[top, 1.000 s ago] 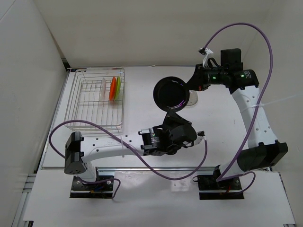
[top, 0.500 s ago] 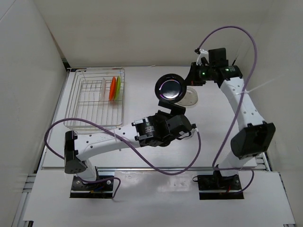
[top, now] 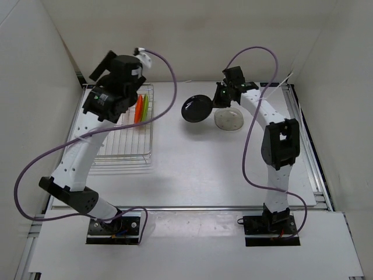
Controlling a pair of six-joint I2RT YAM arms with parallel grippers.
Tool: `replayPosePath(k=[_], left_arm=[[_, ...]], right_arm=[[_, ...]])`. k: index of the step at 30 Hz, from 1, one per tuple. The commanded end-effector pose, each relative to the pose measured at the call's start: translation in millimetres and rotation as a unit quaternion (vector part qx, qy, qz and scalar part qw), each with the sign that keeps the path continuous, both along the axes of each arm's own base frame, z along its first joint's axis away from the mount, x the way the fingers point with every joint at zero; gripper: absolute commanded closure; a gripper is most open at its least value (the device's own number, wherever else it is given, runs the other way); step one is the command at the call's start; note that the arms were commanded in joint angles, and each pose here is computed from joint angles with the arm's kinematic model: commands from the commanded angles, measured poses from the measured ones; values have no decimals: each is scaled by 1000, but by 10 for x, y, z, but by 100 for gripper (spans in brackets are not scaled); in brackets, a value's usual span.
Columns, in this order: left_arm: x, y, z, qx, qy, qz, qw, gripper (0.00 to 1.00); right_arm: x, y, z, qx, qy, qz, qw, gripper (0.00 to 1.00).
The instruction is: Unload the plates from the dish rack
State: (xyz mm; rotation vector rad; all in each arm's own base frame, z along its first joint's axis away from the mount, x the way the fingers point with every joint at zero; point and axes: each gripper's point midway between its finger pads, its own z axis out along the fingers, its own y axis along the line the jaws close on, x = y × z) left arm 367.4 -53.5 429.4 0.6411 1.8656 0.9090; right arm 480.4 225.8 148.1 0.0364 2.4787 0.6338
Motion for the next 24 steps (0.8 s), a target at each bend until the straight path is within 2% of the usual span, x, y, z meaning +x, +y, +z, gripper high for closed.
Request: replayPosePath(k=[1,5,10,12,24], left_arm=[[-67,236,-77,-99,-10,32,994,0],[-101,283,-288,-145,14,34,989,0],[-146,117,-280,-208,22,12,978,0],[-160,76,-295,-215,34,5,976,0],[-199,28,-56,-254,3,-7,967,0]], right_arm=[[372,278,230,32,-49,-51,997,100],[356,499,-152,2,-19,-70,997,100],[400,623,-321,-16,-15,-82,996,100],[399,628,-418,-18,-3,-87,996,100],[145,598,-903,-35,55,-63,996,98]])
